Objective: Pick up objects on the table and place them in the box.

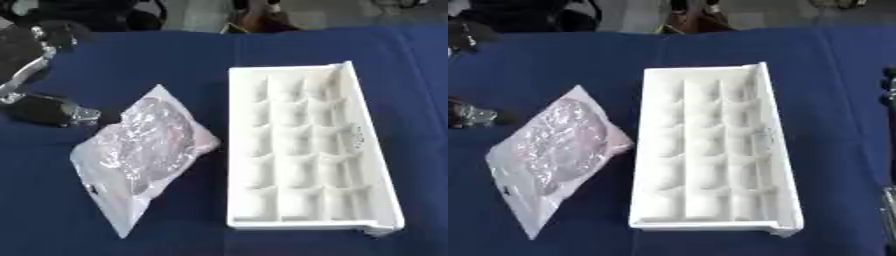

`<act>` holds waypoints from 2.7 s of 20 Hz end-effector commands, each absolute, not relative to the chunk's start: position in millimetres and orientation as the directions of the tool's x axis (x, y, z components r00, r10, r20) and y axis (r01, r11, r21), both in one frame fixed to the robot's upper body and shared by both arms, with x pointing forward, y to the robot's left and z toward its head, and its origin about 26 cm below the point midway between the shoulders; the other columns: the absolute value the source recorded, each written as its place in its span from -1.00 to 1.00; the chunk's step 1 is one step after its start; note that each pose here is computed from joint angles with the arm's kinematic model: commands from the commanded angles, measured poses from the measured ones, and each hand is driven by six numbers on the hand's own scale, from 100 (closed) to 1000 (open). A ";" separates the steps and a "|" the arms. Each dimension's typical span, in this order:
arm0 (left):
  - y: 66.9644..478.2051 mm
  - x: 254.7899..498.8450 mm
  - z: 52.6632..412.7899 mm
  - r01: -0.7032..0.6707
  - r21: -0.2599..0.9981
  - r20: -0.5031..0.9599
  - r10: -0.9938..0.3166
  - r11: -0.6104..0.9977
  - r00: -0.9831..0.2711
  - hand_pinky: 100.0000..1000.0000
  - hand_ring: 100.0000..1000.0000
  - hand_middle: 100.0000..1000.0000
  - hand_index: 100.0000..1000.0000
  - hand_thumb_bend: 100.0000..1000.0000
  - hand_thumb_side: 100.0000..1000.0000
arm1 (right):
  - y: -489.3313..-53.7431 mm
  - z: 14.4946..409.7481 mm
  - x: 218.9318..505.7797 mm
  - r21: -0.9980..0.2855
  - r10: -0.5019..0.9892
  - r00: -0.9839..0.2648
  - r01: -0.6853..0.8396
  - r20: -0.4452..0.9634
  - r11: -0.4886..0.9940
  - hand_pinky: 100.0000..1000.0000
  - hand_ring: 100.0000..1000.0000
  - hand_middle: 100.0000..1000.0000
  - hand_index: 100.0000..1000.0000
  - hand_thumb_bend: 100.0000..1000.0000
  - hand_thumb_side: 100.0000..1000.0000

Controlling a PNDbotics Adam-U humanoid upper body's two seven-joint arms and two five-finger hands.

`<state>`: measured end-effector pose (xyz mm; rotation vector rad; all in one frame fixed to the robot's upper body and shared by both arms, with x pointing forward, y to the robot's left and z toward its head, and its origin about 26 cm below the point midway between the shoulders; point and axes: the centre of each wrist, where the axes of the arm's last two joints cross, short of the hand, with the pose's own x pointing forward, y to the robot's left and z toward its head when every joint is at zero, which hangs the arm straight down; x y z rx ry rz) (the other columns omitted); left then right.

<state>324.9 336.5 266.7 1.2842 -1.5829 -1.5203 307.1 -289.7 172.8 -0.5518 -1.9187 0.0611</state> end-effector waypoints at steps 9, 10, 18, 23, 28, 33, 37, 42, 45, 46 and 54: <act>328.5 344.5 268.5 -0.095 0.974 -0.225 -0.862 -0.204 -0.454 0.39 0.30 0.70 0.88 0.92 0.72 | -291.5 177.4 306.0 -0.304 0.416 -0.318 0.346 0.852 0.888 0.72 0.73 0.64 0.89 -1.00 0.80; 328.8 344.7 268.1 -0.093 0.975 -0.222 -0.863 -0.202 -0.454 0.39 0.29 0.70 0.88 0.92 0.73 | -291.5 177.4 305.9 -0.304 0.416 -0.318 0.346 0.852 0.888 0.72 0.73 0.64 0.89 -1.00 0.80; 330.4 345.9 266.2 -0.079 0.978 -0.209 -0.866 -0.195 -0.455 0.39 0.30 0.70 0.88 0.92 0.73 | -291.6 177.4 305.9 -0.302 0.414 -0.319 0.348 0.853 0.888 0.72 0.73 0.64 0.89 -1.00 0.80; 333.6 351.1 262.8 -0.070 0.979 -0.204 -0.878 -0.192 -0.434 0.38 0.29 0.70 0.88 0.93 0.73 | -291.6 177.2 305.8 -0.301 0.414 -0.318 0.348 0.853 0.888 0.72 0.73 0.64 0.89 -1.00 0.80; 335.4 362.6 250.0 -0.049 0.982 -0.188 -0.891 -0.184 -0.413 0.36 0.26 0.72 0.88 0.96 0.71 | -291.2 177.2 305.9 -0.299 0.411 -0.319 0.347 0.854 0.889 0.72 0.73 0.64 0.89 -1.00 0.80; 332.4 372.9 231.0 -0.011 0.986 -0.156 -0.896 -0.166 -0.417 0.34 0.24 0.72 0.89 1.00 0.69 | -290.4 177.8 306.2 -0.295 0.408 -0.323 0.345 0.854 0.891 0.72 0.73 0.64 0.89 -1.00 0.80; 330.5 377.8 220.4 0.015 0.987 -0.141 -0.894 -0.162 -0.425 0.33 0.23 0.72 0.89 1.00 0.68 | -290.1 177.9 306.3 -0.293 0.406 -0.324 0.344 0.855 0.892 0.72 0.73 0.64 0.89 -1.00 0.80; 329.4 380.1 213.9 0.036 0.985 -0.135 -0.889 -0.167 -0.437 0.33 0.23 0.72 0.89 1.00 0.68 | -290.0 177.9 306.3 -0.293 0.405 -0.324 0.343 0.855 0.892 0.72 0.73 0.64 0.89 -1.00 0.80; 328.7 380.9 210.9 0.050 0.983 -0.135 -0.886 -0.175 -0.444 0.34 0.23 0.72 0.89 1.00 0.67 | -289.8 178.0 306.3 -0.293 0.405 -0.325 0.342 0.855 0.893 0.72 0.73 0.64 0.89 -1.00 0.80; 328.4 381.2 209.9 0.055 0.982 -0.136 -0.884 -0.179 -0.447 0.34 0.23 0.72 0.89 1.00 0.67 | -289.8 178.0 306.4 -0.293 0.405 -0.325 0.342 0.855 0.893 0.72 0.73 0.64 0.89 -1.00 0.80; 321.3 382.2 205.9 0.084 0.970 -0.157 -0.848 -0.230 -0.507 0.35 0.24 0.71 0.88 0.97 0.70 | -289.5 178.3 306.5 -0.296 0.407 -0.326 0.339 0.854 0.893 0.72 0.73 0.64 0.89 -1.00 0.80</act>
